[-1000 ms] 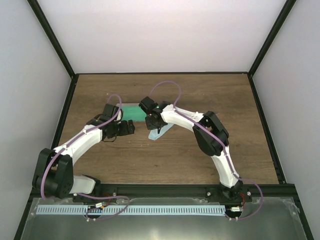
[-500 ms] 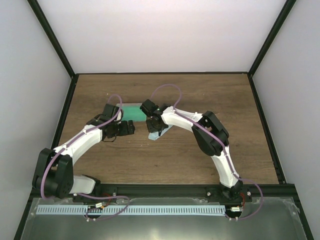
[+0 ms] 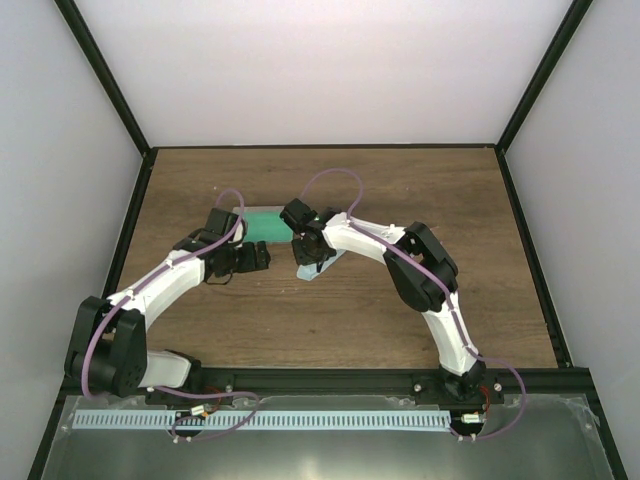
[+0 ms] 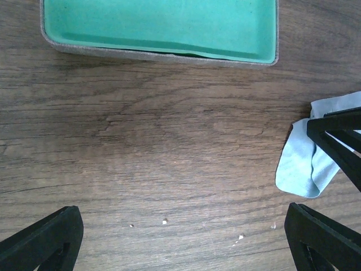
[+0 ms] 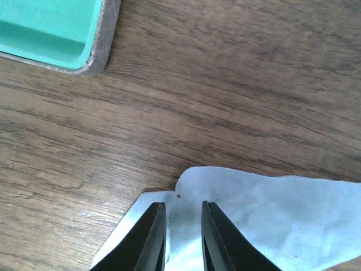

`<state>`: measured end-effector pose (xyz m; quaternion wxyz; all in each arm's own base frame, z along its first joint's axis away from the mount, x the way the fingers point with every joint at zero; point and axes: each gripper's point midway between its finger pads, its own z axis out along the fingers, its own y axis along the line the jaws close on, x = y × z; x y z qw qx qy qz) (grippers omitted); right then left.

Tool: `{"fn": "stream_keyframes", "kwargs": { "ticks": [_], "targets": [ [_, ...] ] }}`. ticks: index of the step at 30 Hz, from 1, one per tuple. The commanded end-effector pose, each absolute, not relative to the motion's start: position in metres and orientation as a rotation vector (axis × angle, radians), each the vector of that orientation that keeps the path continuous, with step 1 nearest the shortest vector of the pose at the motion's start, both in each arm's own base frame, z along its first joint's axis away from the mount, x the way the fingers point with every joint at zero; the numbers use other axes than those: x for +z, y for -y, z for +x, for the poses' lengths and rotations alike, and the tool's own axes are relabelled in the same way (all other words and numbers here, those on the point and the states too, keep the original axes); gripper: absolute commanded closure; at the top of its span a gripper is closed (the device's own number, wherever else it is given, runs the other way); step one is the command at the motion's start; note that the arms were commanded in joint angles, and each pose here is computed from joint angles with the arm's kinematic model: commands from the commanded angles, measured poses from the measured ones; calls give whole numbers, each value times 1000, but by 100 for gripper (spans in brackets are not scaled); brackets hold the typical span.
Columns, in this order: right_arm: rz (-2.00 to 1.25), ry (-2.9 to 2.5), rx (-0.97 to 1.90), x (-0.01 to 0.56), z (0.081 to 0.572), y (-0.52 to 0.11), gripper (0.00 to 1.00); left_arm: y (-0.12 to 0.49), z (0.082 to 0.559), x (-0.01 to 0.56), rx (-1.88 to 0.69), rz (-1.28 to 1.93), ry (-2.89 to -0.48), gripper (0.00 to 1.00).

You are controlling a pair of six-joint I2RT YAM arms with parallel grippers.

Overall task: Organize the sunglasses
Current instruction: Adjust the glasses cleaning cloth at the center of the board.

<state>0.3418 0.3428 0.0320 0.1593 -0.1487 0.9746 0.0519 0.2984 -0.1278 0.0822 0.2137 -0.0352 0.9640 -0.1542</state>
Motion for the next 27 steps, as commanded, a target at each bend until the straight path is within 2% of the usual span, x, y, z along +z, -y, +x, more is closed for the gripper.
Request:
{"fn": "stream_keyframes", "kwargs": {
  "ticks": [1, 5, 13, 16, 20, 23, 25, 27],
  "targets": [
    [-438, -2786, 175, 35, 336, -347, 81, 128, 297, 83, -448, -84, -2664, 0],
    [-433, -2805, 172, 28, 329, -342, 83, 127, 294, 81, -445, -86, -2669, 0],
    [-417, -2809, 155, 27, 328, -337, 98, 127, 294, 79, -444, -81, -2675, 0],
    [-409, -2797, 168, 37, 329, -338, 97, 128, 294, 79, -448, -78, -2675, 0],
    [-397, -2765, 196, 56, 331, -339, 86, 130, 294, 79, -462, -76, -2674, 0],
    [-398, -2762, 190, 59, 330, -336, 84, 132, 295, 77, -473, -75, -2679, 0],
    [-404, -2774, 176, 52, 327, -334, 84, 132, 295, 76, -477, -75, -2681, 0],
    [-406, -2793, 168, 44, 324, -332, 89, 132, 295, 76, -477, -74, -2679, 0]
  ]
}}
